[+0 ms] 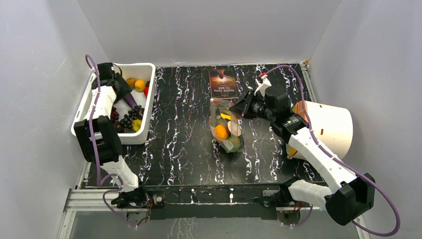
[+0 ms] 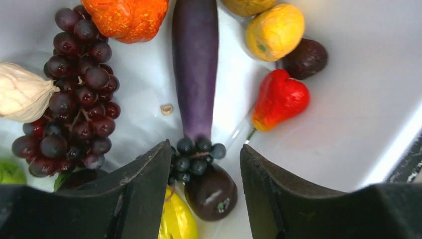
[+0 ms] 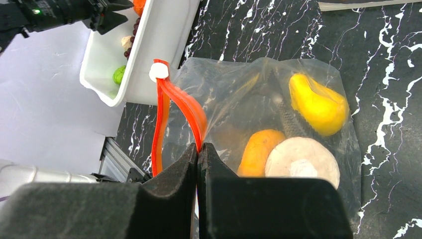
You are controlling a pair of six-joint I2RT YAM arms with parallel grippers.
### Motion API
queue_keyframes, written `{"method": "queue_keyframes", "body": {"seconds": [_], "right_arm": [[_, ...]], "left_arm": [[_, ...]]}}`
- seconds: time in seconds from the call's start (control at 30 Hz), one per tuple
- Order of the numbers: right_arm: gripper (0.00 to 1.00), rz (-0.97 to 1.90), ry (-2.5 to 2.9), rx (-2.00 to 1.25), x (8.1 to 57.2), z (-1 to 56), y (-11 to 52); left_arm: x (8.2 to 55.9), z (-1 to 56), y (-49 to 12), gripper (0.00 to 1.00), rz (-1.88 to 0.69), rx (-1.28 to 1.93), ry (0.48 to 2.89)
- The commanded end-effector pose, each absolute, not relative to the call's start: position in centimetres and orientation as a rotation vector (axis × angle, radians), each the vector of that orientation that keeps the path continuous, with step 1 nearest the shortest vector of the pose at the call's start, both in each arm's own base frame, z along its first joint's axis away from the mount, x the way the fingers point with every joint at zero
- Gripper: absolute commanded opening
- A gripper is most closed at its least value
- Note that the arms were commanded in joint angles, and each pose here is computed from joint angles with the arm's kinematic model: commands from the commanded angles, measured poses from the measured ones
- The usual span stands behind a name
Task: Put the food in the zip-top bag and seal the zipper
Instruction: Pick up the fake vegetable from the bin.
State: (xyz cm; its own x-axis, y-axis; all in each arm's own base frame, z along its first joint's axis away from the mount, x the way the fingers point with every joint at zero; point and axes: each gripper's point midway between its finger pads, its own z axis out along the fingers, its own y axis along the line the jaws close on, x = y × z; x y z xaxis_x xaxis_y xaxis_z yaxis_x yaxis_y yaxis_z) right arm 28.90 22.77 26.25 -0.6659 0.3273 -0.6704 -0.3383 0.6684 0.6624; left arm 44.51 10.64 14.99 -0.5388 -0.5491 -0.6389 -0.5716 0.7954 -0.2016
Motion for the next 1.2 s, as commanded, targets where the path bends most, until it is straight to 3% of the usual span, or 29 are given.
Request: {"method": "queue_keyframes", "body": {"seconds": [0.0, 0.33, 0.97, 1.07, 1.17], "right_arm": [[0.0, 1.05, 1.949, -0.041, 29.0, 29.6, 22.9], [0.0, 1.074, 1.969, -0.022, 29.5, 28.9, 23.5], [0.0, 1.128, 1.989, 0.0, 29.5, 28.8, 24.5], [0.0, 1.125, 1.988, 0.009, 29.5, 28.8, 24.4], [0.0, 1.119, 1.975, 0.012, 29.4, 29.1, 24.2]], "left_arm": [[46.1, 14.3, 12.0, 0.5, -0.006, -0.821, 2.244], [48.3, 10.3, 13.5, 0.49, -0.011, -0.83, 2.279], [50.7, 6.3, 13.2, 0.64, -0.095, -0.86, 2.333], [50.3, 5.2, 13.0, 0.61, -0.1, -0.884, 2.358], [50.5, 5.2, 12.7, 0.51, -0.126, -0.884, 2.362]]}}
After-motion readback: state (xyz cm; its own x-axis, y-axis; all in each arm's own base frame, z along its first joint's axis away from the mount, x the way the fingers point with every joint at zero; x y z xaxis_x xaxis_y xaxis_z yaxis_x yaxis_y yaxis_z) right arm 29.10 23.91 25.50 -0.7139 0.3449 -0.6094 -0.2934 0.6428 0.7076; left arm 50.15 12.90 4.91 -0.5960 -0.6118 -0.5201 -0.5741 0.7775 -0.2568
